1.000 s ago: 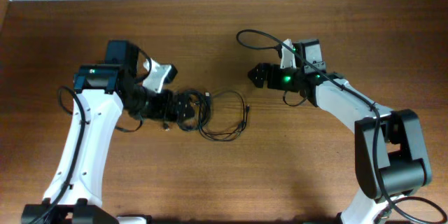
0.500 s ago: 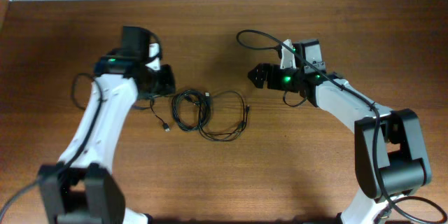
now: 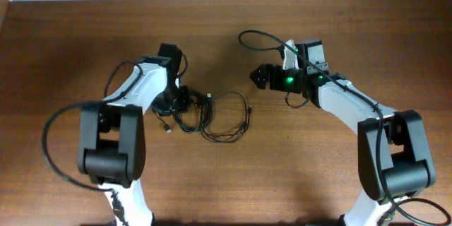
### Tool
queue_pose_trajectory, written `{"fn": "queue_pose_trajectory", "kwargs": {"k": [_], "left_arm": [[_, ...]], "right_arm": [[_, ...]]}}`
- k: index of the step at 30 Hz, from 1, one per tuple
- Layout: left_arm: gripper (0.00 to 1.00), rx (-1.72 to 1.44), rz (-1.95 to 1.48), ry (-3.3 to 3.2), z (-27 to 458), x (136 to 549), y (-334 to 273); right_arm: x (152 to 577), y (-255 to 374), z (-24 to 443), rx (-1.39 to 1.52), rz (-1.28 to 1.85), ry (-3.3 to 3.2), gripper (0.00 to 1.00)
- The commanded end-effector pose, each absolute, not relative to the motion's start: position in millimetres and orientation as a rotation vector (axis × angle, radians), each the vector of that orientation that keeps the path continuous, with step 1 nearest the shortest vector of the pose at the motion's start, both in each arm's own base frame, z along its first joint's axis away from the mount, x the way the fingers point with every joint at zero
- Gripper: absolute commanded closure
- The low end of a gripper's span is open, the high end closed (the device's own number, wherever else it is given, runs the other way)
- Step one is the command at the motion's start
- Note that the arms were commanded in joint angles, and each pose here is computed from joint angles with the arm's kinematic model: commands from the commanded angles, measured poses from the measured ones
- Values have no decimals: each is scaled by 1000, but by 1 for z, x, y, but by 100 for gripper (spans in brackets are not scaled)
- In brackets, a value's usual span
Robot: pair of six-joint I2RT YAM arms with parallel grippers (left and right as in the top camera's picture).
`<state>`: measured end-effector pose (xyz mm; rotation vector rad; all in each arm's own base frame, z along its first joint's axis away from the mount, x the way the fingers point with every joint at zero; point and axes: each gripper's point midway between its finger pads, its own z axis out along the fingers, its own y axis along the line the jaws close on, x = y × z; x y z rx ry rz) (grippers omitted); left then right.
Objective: Untangle cables
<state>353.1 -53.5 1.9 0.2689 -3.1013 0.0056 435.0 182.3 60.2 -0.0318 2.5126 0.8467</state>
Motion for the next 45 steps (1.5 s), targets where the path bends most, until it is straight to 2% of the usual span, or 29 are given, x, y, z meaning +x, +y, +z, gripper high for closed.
{"fn": "queue_pose_trajectory", "kwargs": {"k": [1,3,5,9,12,16,18,19,21,23,24,25,28,30,33,35,37,39,40,41,42,45], "left_arm": [[72,285,-47,-3064,-15,350,-48],[100,276,-32,-3058,-16,349,-51],[100,194,10,-3065,-14,351,-55],[100,24,246,-3196,35,379,-66],[100,-545,725,-3259,89,389,-112],[100,-670,811,-3311,101,403,-116],[100,-824,971,-3275,111,402,-125],[100,-829,1020,-3276,114,404,-125],[100,-809,1126,-3287,123,410,-121],[100,-785,1387,-3235,141,411,-122],[100,-764,1472,-3202,147,408,-122],[100,-736,1475,-3189,146,405,-120],[100,-697,1521,-3139,143,397,-125],[100,-610,1426,-3138,130,390,-119],[100,-295,1155,-3224,106,397,-98],[100,-214,1080,-3241,101,399,-91],[100,-215,1079,-3241,101,399,-91],[100,-215,1079,-3241,101,399,-91],[100,-215,1079,-3241,101,399,-91],[100,-216,1081,-3241,101,399,-91],[100,-217,1081,-3241,101,399,-91],[100,-357,1198,-3215,109,396,-102]], "right_arm": [[437,181,57,-25,839,2516,1],[437,181,57,-25,839,2516,2],[437,181,57,-25,839,2516,2],[437,181,57,-25,839,2516,2],[437,181,57,-25,839,2516,2],[437,182,58,-28,845,2513,2],[421,193,58,-59,968,2552,2],[410,198,59,-66,1044,2577,2],[398,208,98,-154,1408,2454,2],[383,198,180,-444,1871,2053,2],[376,188,198,-489,1976,1984,1],[381,178,200,-380,2009,2031,2],[384,169,198,-373,1986,2017,2],[381,176,198,-458,1955,1978,2],[372,202,193,-543,1935,1980,2],[381,215,157,-321,1799,2209,2],[387,210,127,-238,1609,2341,2],[386,205,109,-199,1506,2422,21],[381,203,102,-200,1475,2459,48],[378,202,100,-203,1477,2473,59],[376,202,101,-197,1480,2482,64],[371,206,130,-279,1518,2400,64]]}}
